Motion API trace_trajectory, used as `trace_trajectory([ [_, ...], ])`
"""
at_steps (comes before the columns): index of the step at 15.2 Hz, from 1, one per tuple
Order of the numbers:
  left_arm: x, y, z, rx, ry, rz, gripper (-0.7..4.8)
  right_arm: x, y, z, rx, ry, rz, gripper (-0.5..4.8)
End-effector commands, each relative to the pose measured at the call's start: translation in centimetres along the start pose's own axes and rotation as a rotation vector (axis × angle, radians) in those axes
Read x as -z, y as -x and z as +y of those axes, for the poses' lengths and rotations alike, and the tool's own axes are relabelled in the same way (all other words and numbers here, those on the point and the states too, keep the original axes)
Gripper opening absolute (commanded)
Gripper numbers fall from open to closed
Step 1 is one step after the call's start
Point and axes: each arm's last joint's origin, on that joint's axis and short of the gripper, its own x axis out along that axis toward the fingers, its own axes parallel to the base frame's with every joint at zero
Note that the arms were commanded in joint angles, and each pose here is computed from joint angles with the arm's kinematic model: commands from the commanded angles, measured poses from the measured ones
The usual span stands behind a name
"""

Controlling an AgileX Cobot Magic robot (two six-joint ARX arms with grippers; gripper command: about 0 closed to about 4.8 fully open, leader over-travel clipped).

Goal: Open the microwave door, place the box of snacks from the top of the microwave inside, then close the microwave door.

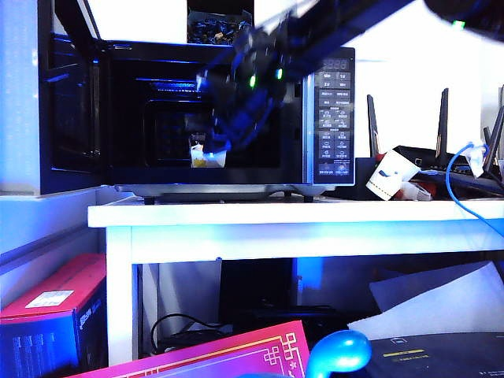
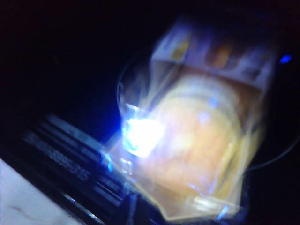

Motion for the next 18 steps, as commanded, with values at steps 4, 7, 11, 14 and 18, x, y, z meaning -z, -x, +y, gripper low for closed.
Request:
trace_trajectory([
  [4, 0.7, 0.4, -0.1, -0.035, 0.031, 0.079, -0.06, -1.1, 2.1, 0.4, -0.017, -0.01, 0.106, -0.05],
  [7, 1.3, 1.0, 0.1, -0.166, 0.093, 0.163, -0.06, -4.6, 7.3, 0.9, -0.023, -0.021, 0.178, -0.05],
  [11, 3.0, 1.3, 0.6, -0.459, 0.111, 0.38, -0.06, -11.8, 17.3, 1.9, -0.01, 0.004, 0.015, -0.05],
  [14, 3.1, 1.4, 0.6, -0.504, 0.117, 0.401, -0.06, -15.6, 25.0, 2.8, 0.003, 0.025, -0.123, -0.05],
  [18, 3.8, -0.2, 0.8, -0.505, 0.122, 0.486, -0.06, -18.3, 33.4, 3.8, 0.015, 0.047, -0.27, -0.05],
])
